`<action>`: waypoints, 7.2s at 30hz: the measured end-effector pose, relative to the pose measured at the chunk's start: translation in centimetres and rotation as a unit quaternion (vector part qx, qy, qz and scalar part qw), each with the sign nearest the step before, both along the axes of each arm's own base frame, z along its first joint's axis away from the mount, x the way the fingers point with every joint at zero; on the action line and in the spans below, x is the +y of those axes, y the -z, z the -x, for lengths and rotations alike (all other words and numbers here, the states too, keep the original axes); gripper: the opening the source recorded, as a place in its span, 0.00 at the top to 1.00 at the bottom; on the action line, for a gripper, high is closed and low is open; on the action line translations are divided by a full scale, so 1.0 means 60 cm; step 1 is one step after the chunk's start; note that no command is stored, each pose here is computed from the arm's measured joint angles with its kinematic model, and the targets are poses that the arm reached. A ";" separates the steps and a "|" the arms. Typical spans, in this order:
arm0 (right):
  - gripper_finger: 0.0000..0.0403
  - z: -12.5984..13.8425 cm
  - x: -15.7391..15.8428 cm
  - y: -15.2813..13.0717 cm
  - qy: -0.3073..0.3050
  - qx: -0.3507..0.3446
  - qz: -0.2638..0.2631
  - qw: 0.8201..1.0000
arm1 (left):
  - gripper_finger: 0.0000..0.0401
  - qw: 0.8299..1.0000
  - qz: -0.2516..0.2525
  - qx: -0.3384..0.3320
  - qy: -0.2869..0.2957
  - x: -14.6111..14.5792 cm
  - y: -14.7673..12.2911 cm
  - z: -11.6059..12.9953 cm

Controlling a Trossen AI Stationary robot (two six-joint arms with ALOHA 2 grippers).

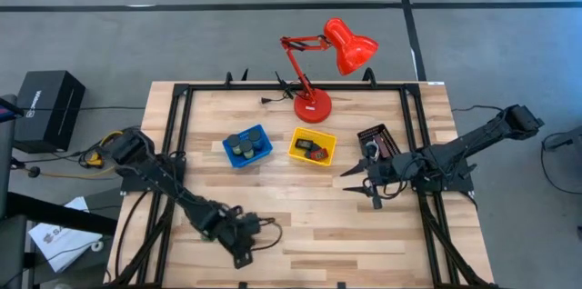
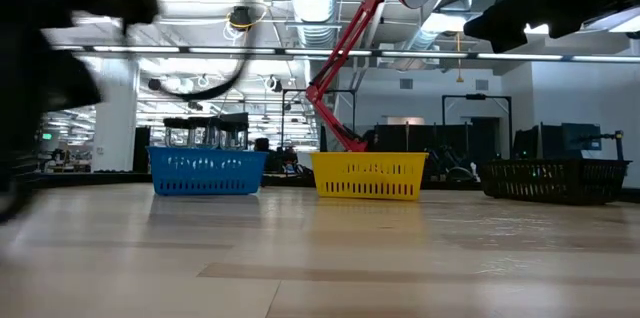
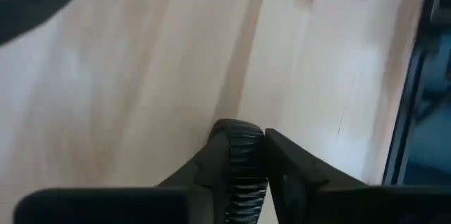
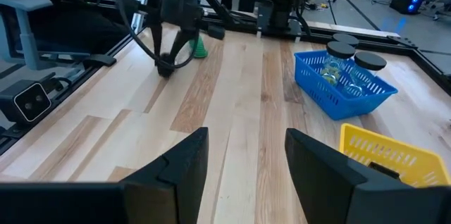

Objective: Pick & Place Office items
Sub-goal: Put the black wrist watch into the black bin

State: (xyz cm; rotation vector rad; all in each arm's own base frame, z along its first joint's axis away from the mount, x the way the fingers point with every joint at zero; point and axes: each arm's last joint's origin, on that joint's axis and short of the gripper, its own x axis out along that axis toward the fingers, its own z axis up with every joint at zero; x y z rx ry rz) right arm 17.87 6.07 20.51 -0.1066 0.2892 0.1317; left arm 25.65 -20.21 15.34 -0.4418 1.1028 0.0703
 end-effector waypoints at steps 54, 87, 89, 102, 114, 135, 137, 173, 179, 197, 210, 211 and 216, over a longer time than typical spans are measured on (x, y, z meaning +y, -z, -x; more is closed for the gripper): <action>0.55 -0.148 0.074 0.110 -0.099 0.243 0.022 0.965 | 0.74 0.934 -0.186 -0.305 0.006 0.221 -0.152 0.000; 0.95 -0.214 0.105 0.145 -0.090 0.316 0.034 0.944 | 0.74 0.921 -0.158 -0.353 -0.052 0.239 -0.128 0.042; 0.98 -0.215 0.106 0.143 -0.089 0.310 0.033 0.946 | 0.74 0.921 -0.158 -0.353 -0.052 0.239 -0.128 0.042; 0.98 -0.222 0.102 0.086 -0.019 0.293 0.069 0.953 | 0.74 0.921 -0.158 -0.353 -0.052 0.239 -0.128 0.042; 0.98 -0.147 0.068 -0.051 -0.021 0.208 0.079 0.975 | 0.74 0.920 -0.157 -0.356 -0.054 0.239 -0.129 0.042; 0.93 0.065 -0.070 0.000 0.092 0.155 0.018 0.984 | 0.74 0.918 -0.155 -0.361 -0.055 0.239 -0.131 0.041; 0.93 0.077 -0.078 -0.002 0.108 0.157 0.010 0.982 | 0.74 0.918 -0.155 -0.361 -0.055 0.239 -0.131 0.041; 0.98 0.118 -0.139 0.095 0.495 -0.034 -0.193 0.847 | 0.74 0.915 -0.151 -0.369 -0.058 0.238 -0.134 0.040; 0.97 0.117 -0.136 0.102 0.496 -0.027 -0.233 0.836 | 0.74 0.915 -0.151 -0.370 -0.058 0.238 -0.134 0.040; 0.89 0.091 -0.129 0.131 0.483 0.056 -0.185 0.854 | 0.74 0.914 -0.150 -0.372 -0.059 0.238 -0.135 0.039; 0.66 0.089 -0.126 0.140 0.458 0.096 -0.188 0.863 | 0.74 0.914 -0.150 -0.372 -0.059 0.238 -0.135 0.039; 0.64 0.089 -0.126 0.139 0.459 0.099 -0.186 0.863 | 0.74 0.914 -0.150 -0.372 -0.059 0.238 -0.135 0.039; 0.57 0.083 -0.126 0.115 0.462 0.116 -0.176 0.861 | 0.74 0.914 -0.149 -0.372 -0.059 0.238 -0.135 0.039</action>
